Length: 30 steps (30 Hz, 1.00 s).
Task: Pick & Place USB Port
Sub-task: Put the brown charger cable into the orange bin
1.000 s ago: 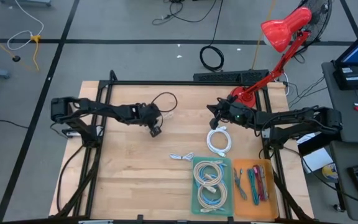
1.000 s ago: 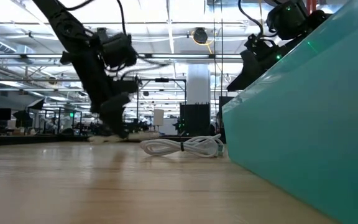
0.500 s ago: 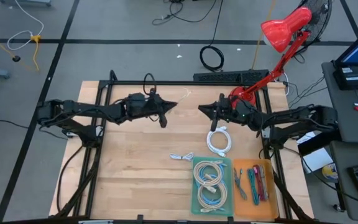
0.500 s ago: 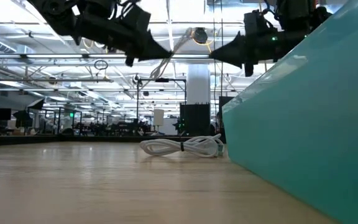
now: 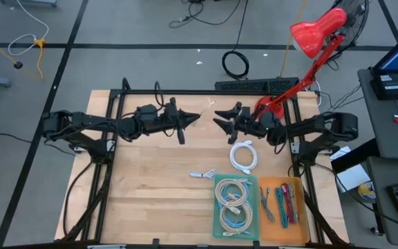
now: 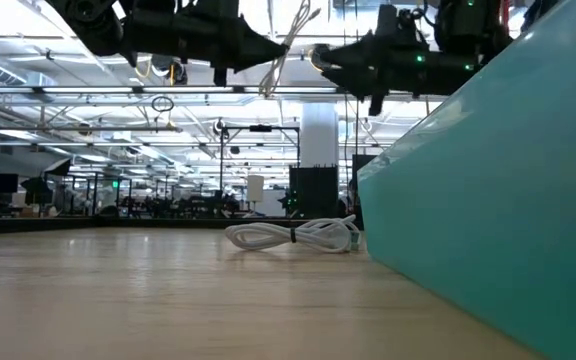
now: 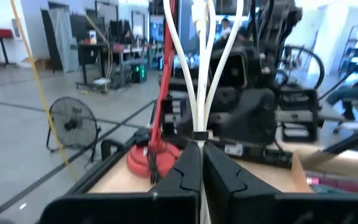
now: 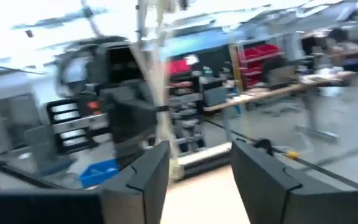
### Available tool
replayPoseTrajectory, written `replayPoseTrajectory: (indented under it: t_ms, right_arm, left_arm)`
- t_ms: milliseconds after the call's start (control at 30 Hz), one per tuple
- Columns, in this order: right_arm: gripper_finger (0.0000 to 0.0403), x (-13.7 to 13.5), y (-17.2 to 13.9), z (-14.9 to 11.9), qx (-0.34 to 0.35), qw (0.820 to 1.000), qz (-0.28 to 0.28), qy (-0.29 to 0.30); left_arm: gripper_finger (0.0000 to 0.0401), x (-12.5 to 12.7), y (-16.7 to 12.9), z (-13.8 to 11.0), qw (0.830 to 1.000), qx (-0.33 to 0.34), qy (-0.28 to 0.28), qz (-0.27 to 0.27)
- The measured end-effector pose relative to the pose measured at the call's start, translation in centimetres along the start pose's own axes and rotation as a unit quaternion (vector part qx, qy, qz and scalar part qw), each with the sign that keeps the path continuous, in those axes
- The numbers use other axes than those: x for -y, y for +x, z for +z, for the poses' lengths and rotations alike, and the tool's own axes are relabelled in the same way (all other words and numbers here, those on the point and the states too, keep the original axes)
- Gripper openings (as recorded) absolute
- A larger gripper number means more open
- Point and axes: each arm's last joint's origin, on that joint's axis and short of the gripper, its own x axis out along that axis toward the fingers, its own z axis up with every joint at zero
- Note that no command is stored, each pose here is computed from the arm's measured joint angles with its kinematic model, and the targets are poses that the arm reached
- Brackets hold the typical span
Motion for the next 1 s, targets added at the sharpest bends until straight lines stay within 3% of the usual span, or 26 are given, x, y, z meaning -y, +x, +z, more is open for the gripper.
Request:
replayPoseTrajectory:
  t_ms: [367,633,1000]
  right_arm:
    - [0.0185,-3.0,2.3,0.3,0.009,0.995,0.060,-0.075]
    - [0.0182,-3.0,2.3,0.3,0.010,0.996,0.058,-0.072]
    - [0.0180,-3.0,2.3,0.4,0.013,0.996,0.060,-0.072]
  left_arm:
    - [0.0000,0.7,0.0,-0.3,0.999,-0.014,-0.009,-0.030]
    - [0.0000,2.7,-0.2,-0.5,0.998,-0.024,0.012,-0.059]
    - [0.0000,2.5,0.8,-1.9,0.998,-0.027,0.005,-0.052]
